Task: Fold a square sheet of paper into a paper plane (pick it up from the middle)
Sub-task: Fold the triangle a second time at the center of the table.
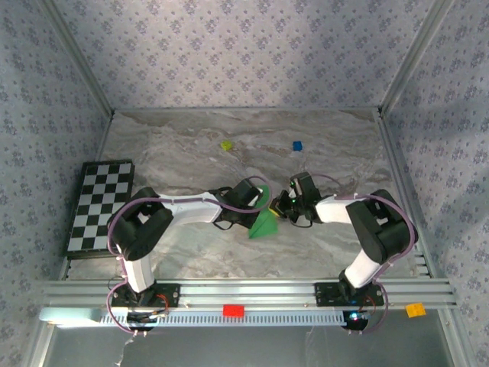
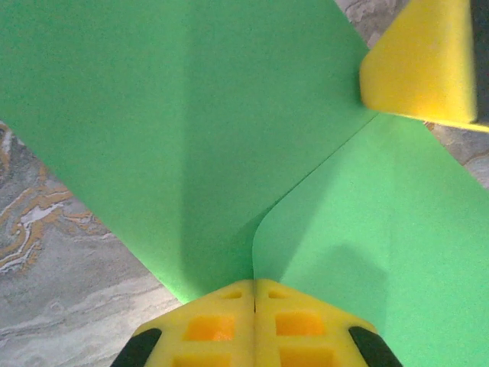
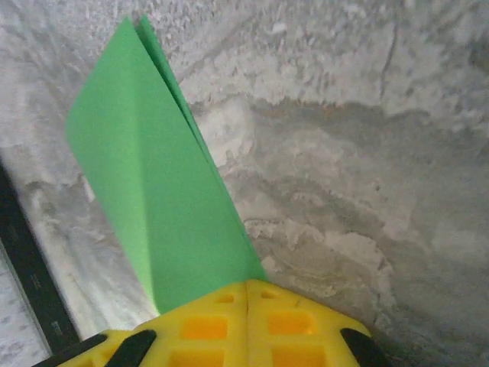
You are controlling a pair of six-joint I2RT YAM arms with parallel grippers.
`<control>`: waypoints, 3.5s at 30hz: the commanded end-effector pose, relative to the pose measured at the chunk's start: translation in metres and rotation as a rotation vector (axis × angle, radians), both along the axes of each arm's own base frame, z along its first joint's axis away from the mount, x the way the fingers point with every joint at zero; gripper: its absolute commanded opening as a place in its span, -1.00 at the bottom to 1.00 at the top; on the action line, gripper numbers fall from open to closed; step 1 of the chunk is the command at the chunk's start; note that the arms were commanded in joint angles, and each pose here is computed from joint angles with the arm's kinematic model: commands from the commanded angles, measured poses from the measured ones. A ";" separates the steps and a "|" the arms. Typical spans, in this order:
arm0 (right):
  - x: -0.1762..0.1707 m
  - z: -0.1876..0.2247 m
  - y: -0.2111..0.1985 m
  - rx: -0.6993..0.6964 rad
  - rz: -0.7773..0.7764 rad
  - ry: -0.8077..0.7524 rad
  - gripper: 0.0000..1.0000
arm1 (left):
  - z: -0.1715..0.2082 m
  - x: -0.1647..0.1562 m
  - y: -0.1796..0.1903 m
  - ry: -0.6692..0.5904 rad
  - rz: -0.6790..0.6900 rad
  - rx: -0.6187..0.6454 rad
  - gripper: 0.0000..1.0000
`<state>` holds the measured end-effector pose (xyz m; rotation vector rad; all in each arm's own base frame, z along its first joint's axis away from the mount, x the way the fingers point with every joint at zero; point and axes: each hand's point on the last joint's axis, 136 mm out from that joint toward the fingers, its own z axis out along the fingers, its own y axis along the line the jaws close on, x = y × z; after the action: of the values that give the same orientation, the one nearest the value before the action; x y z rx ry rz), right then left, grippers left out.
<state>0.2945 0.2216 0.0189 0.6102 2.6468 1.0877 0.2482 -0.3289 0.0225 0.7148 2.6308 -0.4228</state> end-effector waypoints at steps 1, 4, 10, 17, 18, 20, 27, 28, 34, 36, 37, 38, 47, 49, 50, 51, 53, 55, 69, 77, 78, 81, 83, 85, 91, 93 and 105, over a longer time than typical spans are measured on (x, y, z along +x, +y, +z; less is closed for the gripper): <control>-0.011 -0.024 -0.021 -0.060 -0.065 0.058 -1.00 | -0.024 -0.009 0.020 0.054 0.000 0.103 -1.00; -0.006 -0.014 -0.022 -0.044 -0.064 0.019 -0.99 | -0.025 -0.010 0.021 0.056 0.002 0.106 -1.00; 0.008 0.036 -0.004 0.036 0.026 -0.114 -0.94 | -0.025 -0.010 0.021 0.057 0.003 0.104 -1.00; -0.009 0.037 0.027 0.087 0.120 -0.093 -0.94 | -0.020 -0.008 0.020 0.047 -0.002 0.100 -1.00; -0.012 0.034 0.031 0.089 0.131 -0.083 -0.95 | -0.020 -0.008 0.019 0.046 -0.002 0.099 -1.00; -0.017 0.024 0.036 0.076 0.137 -0.058 -0.96 | -0.021 -0.008 0.019 0.048 -0.003 0.100 -1.00; -0.032 -0.016 0.020 -0.019 0.097 0.027 -1.00 | -0.022 -0.008 0.020 0.047 0.000 0.099 -1.00; -0.035 -0.022 0.016 -0.035 0.092 0.041 -1.00 | -0.021 -0.008 0.019 0.046 0.000 0.098 -1.00; -0.041 -0.035 0.008 -0.071 0.090 0.070 -1.00 | -0.002 0.001 0.018 0.017 0.034 0.090 -0.87; -0.040 -0.035 0.009 -0.073 0.094 0.072 -1.00 | 0.009 0.004 0.017 0.003 0.049 0.083 -0.77; -0.040 -0.034 0.010 -0.072 0.096 0.070 -1.00 | 0.015 0.006 0.017 -0.005 0.058 0.079 -0.72; -0.039 -0.034 0.010 -0.073 0.095 0.068 -1.00 | 0.021 0.007 0.017 -0.011 0.066 0.074 -0.66; -0.039 -0.033 0.007 -0.079 0.081 0.065 -1.00 | 0.073 0.003 0.022 -0.012 0.167 -0.063 -0.27; -0.039 -0.033 0.006 -0.081 0.078 0.065 -1.00 | 0.084 -0.005 0.015 0.017 0.167 -0.147 -0.39; -0.040 -0.033 0.006 -0.082 0.079 0.065 -1.00 | 0.087 -0.008 0.011 0.033 0.161 -0.186 -0.48; -0.039 -0.033 0.006 -0.082 0.075 0.064 -1.00 | 0.090 -0.013 0.007 0.058 0.159 -0.225 -0.60; -0.040 -0.033 0.005 -0.084 0.075 0.069 -1.00 | 0.093 -0.021 -0.003 0.109 0.134 -0.293 -0.75; -0.040 -0.033 0.005 -0.083 0.073 0.071 -1.00 | 0.093 -0.031 -0.016 0.173 0.090 -0.352 -0.84; -0.041 -0.034 0.005 -0.082 0.070 0.075 -1.00 | 0.039 -0.050 -0.035 0.394 0.086 -0.350 -0.94; -0.042 -0.034 0.005 -0.079 0.067 0.075 -1.00 | 0.021 -0.049 -0.035 0.410 0.096 -0.313 -0.93; -0.042 -0.035 0.005 -0.080 0.067 0.076 -1.00 | 0.019 -0.048 -0.034 0.406 0.098 -0.307 -0.93; -0.042 -0.035 0.004 -0.080 0.067 0.078 -1.00 | 0.014 -0.047 -0.033 0.400 0.105 -0.298 -0.93; -0.043 -0.036 0.004 -0.080 0.068 0.079 -1.00 | 0.011 -0.047 -0.033 0.399 0.106 -0.299 -0.93; -0.043 -0.036 0.004 -0.080 0.068 0.078 -1.00 | 0.009 -0.047 -0.033 0.399 0.109 -0.301 -0.93; -0.044 -0.037 0.003 -0.082 0.066 0.081 -1.00 | 0.013 -0.045 -0.034 0.380 0.109 -0.332 -0.91; -0.044 -0.037 0.003 -0.082 0.065 0.081 -1.00 | 0.015 -0.043 -0.035 0.365 0.107 -0.334 -0.91; -0.045 -0.039 0.002 -0.086 0.067 0.086 -1.00 | -0.010 -0.051 -0.018 0.412 0.169 -0.283 -0.92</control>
<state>0.2700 0.2521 0.0188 0.4393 2.6671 1.1814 0.1997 -0.3554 0.0225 0.3878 2.8555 -0.9717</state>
